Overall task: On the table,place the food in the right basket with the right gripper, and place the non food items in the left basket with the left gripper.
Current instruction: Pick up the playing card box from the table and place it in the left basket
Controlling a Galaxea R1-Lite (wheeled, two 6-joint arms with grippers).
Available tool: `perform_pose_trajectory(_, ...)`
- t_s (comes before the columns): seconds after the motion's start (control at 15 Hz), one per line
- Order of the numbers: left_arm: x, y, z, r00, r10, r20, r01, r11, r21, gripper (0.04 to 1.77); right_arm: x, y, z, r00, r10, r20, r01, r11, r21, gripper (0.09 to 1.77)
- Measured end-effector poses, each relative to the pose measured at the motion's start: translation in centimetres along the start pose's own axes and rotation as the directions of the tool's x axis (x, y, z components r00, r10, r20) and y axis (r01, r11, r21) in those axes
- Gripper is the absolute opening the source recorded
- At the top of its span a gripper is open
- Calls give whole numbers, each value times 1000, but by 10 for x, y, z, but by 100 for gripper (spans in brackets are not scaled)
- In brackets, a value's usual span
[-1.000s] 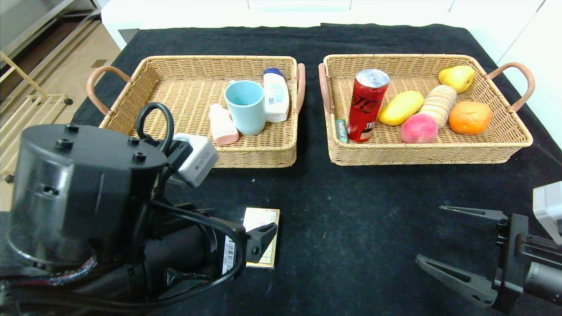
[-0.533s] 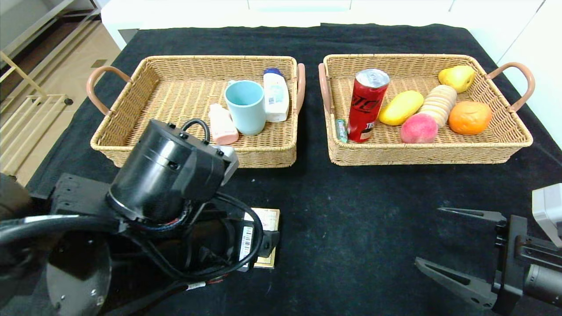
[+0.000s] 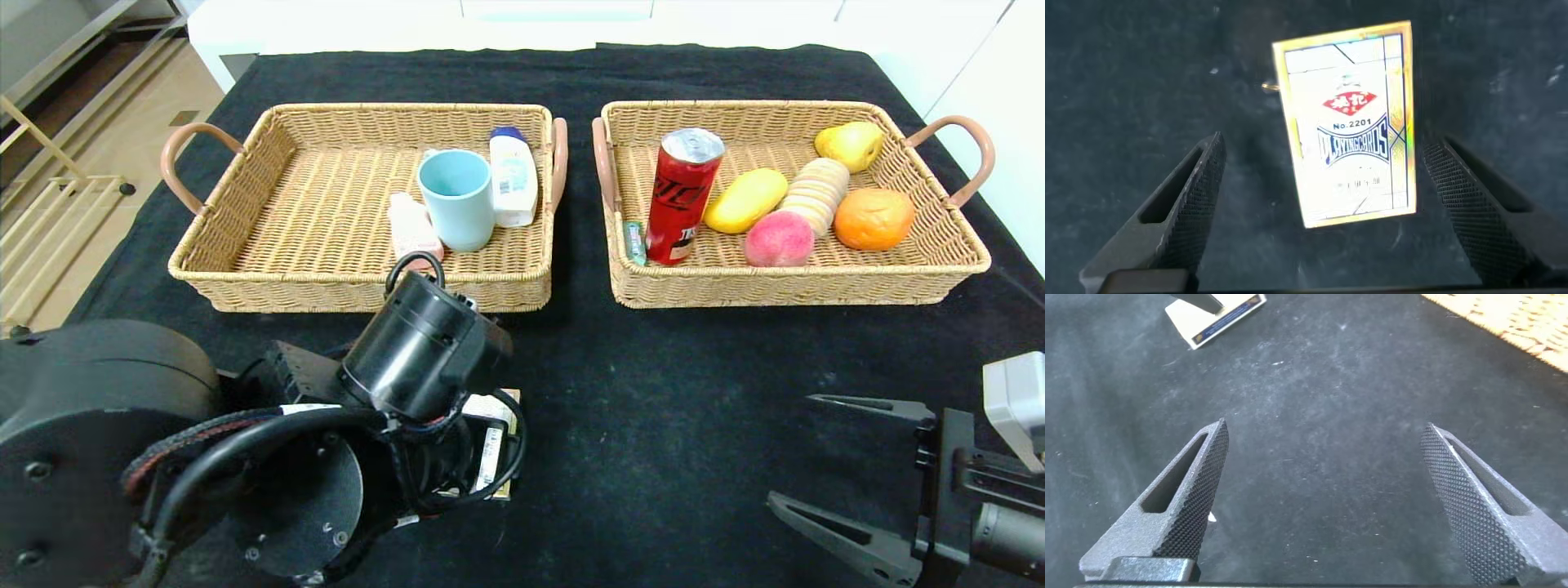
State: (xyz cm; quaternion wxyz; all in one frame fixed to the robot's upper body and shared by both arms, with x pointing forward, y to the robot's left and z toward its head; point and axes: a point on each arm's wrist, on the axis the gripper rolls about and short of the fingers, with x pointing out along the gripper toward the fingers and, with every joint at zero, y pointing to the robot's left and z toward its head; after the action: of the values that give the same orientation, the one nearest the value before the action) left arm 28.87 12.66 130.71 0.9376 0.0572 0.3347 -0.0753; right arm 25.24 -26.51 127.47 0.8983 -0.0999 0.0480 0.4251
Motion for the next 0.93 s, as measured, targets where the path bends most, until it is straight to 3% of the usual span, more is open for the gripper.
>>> perform_pose_trajectory(0.93,7,-10,-8,999,-14,-31,15,999,31,172,3,3,-3,1000,23,-15,-23,1000,4,171)
